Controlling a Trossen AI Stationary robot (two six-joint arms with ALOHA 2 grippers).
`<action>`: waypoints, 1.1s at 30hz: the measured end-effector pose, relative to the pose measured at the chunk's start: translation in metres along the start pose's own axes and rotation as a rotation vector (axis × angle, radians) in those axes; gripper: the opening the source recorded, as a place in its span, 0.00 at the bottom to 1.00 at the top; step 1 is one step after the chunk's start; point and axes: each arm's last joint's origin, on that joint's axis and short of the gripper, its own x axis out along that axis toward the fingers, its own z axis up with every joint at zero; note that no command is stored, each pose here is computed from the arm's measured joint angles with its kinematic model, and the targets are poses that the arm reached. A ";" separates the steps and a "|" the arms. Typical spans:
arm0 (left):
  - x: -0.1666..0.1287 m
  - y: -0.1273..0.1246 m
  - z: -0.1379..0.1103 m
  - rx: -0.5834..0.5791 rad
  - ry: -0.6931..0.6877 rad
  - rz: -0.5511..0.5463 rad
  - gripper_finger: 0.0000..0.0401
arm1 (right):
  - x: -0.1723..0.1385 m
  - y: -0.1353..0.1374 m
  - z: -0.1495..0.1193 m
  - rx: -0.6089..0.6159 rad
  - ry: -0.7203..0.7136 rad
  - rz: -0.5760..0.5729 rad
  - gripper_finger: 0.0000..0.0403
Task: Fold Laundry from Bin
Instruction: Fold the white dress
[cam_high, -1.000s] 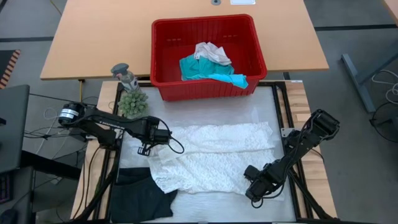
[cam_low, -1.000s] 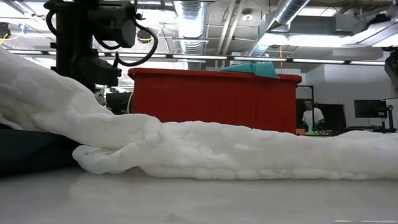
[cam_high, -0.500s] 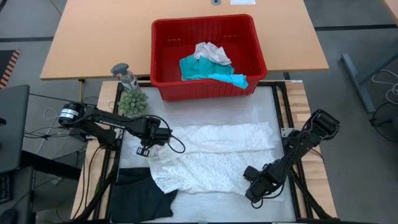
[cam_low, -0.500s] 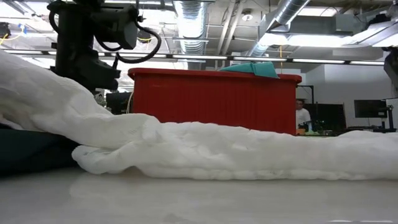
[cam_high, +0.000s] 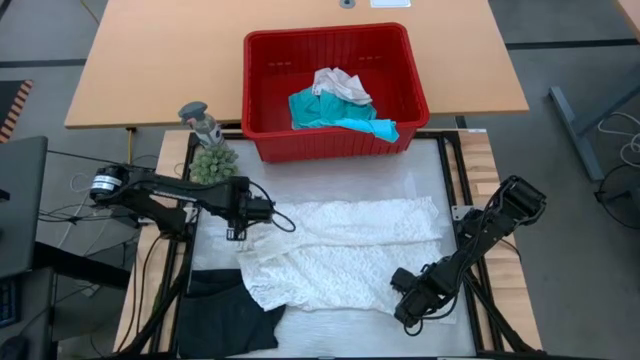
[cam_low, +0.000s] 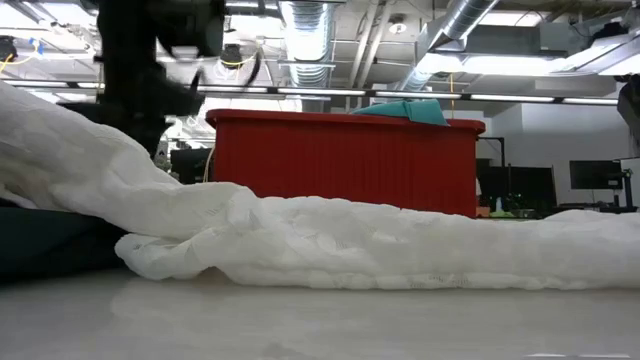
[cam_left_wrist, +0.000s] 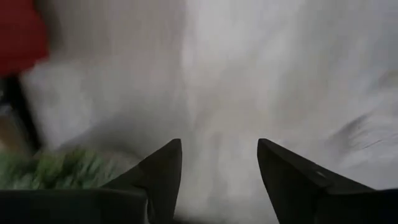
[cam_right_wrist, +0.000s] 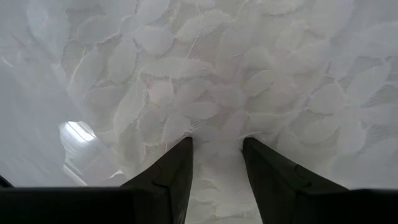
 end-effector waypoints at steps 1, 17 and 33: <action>-0.006 0.002 0.001 -0.020 -0.045 -0.028 0.49 | 0.000 0.000 0.000 -0.006 0.000 0.000 0.44; 0.029 0.006 -0.014 -0.412 -0.356 -0.209 0.32 | 0.000 0.005 0.005 -0.004 -0.042 0.057 0.43; 0.065 -0.004 -0.039 -0.468 -0.269 -0.123 0.25 | -0.005 -0.009 0.027 -0.045 0.076 -0.027 0.34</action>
